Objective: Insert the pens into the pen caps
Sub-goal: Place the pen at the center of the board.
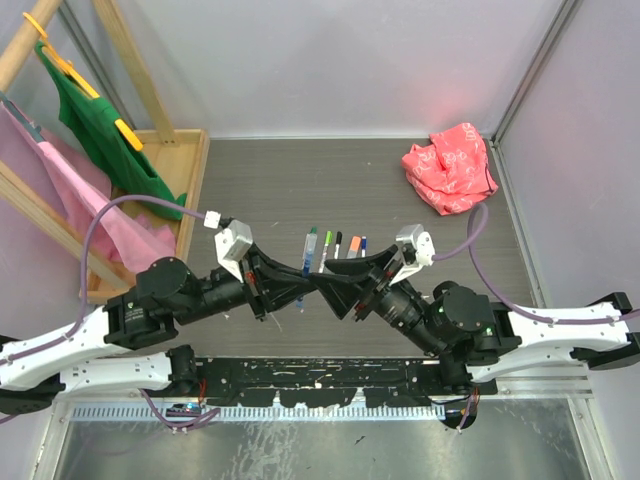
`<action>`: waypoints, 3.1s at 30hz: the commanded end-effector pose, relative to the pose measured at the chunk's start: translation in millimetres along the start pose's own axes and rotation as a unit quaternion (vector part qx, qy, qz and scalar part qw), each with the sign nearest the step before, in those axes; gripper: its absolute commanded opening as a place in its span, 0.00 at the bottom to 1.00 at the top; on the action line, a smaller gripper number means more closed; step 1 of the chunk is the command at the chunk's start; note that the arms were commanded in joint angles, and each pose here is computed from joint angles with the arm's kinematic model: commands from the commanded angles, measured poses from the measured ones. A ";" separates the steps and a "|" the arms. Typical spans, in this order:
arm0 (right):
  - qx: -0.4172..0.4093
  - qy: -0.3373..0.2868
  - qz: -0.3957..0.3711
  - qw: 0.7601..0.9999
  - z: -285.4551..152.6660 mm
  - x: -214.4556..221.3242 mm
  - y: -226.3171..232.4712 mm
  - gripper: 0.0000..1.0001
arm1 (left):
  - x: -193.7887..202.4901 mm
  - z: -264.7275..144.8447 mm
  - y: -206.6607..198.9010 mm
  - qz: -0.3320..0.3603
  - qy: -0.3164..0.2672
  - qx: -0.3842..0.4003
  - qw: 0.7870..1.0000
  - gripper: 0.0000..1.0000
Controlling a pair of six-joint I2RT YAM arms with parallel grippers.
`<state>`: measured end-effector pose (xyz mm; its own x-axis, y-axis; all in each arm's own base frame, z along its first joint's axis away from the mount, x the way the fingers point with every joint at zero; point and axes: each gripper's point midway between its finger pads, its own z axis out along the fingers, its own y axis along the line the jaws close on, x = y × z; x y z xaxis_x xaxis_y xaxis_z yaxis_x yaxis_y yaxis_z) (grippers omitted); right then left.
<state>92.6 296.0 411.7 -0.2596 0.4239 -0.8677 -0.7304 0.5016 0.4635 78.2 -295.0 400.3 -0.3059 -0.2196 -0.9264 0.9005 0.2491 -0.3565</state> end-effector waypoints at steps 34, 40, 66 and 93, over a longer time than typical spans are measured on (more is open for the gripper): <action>0.283 0.211 -0.116 0.928 -25.4 87.1 -190.5 0.99 | 93.5 -38.1 190.0 -0.065 0.175 -0.378 0.907 0.00; 0.290 0.222 -0.102 0.925 -33.3 98.1 -207.8 0.99 | 118.9 -34.3 231.1 -0.084 0.214 -0.403 0.886 0.00; 0.252 0.231 -0.032 0.939 -59.3 136.0 -207.2 0.99 | 203.4 7.4 368.6 -0.107 0.334 -0.484 0.802 0.01; 0.244 0.249 -0.028 0.937 -55.7 148.6 -205.9 0.99 | 250.7 -17.4 395.5 -0.098 0.384 -0.517 0.758 0.20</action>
<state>165.6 203.3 164.3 -0.5984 -0.0055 -0.8012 -0.3954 0.8717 0.2894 344.5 -240.6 26.8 -0.8642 0.1676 -0.4744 0.2196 0.9740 -0.0560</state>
